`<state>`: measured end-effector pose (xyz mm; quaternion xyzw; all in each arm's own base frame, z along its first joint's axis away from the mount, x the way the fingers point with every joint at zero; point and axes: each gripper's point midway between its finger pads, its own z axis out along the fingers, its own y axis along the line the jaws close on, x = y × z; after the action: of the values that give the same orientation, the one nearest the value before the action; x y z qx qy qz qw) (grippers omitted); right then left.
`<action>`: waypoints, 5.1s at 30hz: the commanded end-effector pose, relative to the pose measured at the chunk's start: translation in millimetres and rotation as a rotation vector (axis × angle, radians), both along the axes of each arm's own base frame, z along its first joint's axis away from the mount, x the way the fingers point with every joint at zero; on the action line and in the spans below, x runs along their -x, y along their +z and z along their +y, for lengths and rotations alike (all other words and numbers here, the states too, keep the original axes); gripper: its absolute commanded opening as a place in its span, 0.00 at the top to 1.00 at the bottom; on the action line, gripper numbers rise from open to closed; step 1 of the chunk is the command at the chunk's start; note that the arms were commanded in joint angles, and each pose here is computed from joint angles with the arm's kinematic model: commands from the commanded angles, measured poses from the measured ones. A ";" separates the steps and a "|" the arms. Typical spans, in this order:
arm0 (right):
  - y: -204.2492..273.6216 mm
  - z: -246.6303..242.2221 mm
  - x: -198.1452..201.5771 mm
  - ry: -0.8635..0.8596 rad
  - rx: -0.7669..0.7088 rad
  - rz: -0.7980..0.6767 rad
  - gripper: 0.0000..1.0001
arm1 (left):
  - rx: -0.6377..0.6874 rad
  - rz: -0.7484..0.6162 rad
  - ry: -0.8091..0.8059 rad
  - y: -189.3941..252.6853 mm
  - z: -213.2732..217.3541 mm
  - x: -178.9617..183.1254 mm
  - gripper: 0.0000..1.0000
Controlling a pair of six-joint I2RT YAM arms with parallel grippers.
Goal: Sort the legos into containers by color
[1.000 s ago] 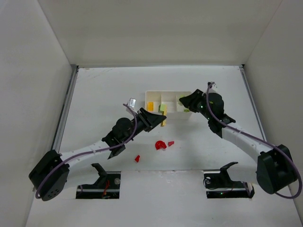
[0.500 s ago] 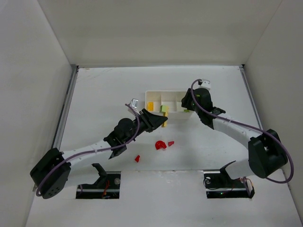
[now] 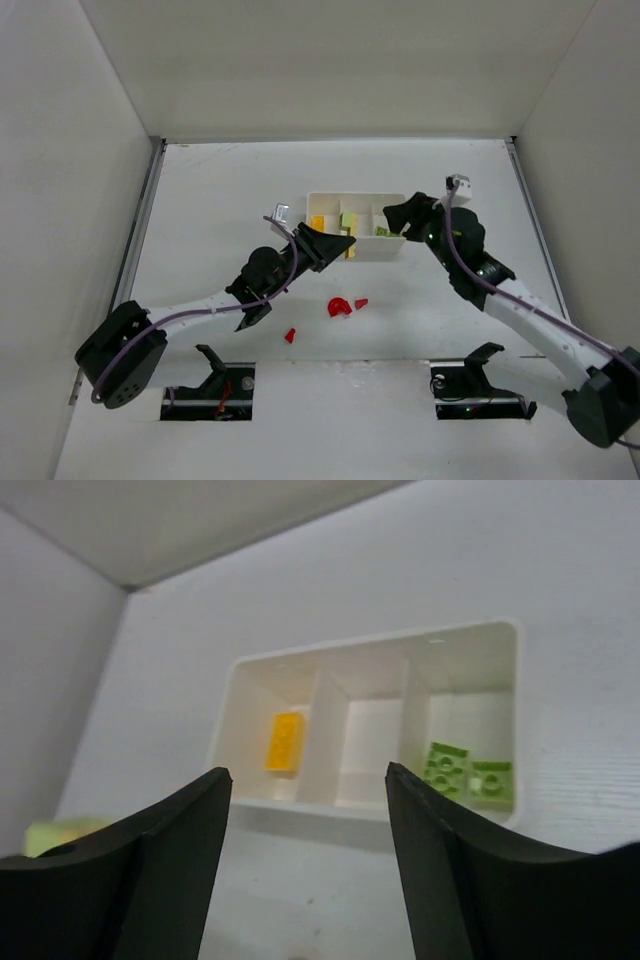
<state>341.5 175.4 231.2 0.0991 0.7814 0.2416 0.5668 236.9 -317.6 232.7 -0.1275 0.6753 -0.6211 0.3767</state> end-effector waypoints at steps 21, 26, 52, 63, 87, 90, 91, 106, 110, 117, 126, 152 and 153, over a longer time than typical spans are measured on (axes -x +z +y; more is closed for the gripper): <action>62.3 98.6 128.2 0.650 -0.645 -0.106 0.28 | 0.369 0.038 -0.069 58.8 -2.0 -3.1 0.83; 70.4 97.7 134.9 0.676 -0.662 -0.119 0.28 | 0.375 0.043 -0.074 58.4 -4.0 -4.3 0.83; 56.9 102.7 124.6 0.656 -0.655 -0.076 0.41 | 0.397 0.058 -0.115 54.3 -13.1 8.4 0.83; 53.7 101.9 123.0 0.643 -0.660 -0.070 0.58 | 0.393 0.066 -0.115 50.5 -13.9 9.9 0.83; 40.4 91.5 119.9 0.609 -0.649 -0.050 0.64 | 0.223 0.039 -0.068 19.1 -12.4 0.1 0.26; 40.7 87.1 117.0 0.594 -0.652 -0.055 0.64 | 0.176 0.012 -0.066 19.6 -11.5 1.3 0.23; 40.7 85.8 116.3 0.590 -0.655 -0.055 0.64 | 0.155 0.002 -0.063 19.2 -10.8 1.6 0.22; 34.9 83.1 127.5 0.633 -0.710 0.024 0.64 | 0.083 -0.096 -0.025 40.5 -4.8 -17.3 0.31; 39.8 81.2 131.4 0.645 -0.722 0.019 0.64 | 0.087 -0.103 -0.031 43.2 -8.9 -22.8 0.32; 37.2 83.4 132.7 0.655 -0.735 0.038 0.63 | 0.089 -0.107 -0.030 44.7 -12.2 -27.7 0.47; 31.9 82.9 132.4 0.648 -0.738 0.051 0.63 | 0.123 -0.126 -0.034 53.8 -16.6 -30.2 0.46; 34.5 46.2 119.5 0.540 -0.769 -0.032 0.68 | 0.159 -0.110 -0.031 55.8 4.6 -30.9 0.84; 34.1 44.8 118.6 0.536 -0.767 -0.032 0.68 | 0.162 -0.106 -0.026 55.7 7.6 -32.2 0.84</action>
<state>222.4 228.3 252.3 0.0953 0.6461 0.6446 0.3974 270.5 -327.2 256.1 -0.1228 0.6458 -0.6598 0.3641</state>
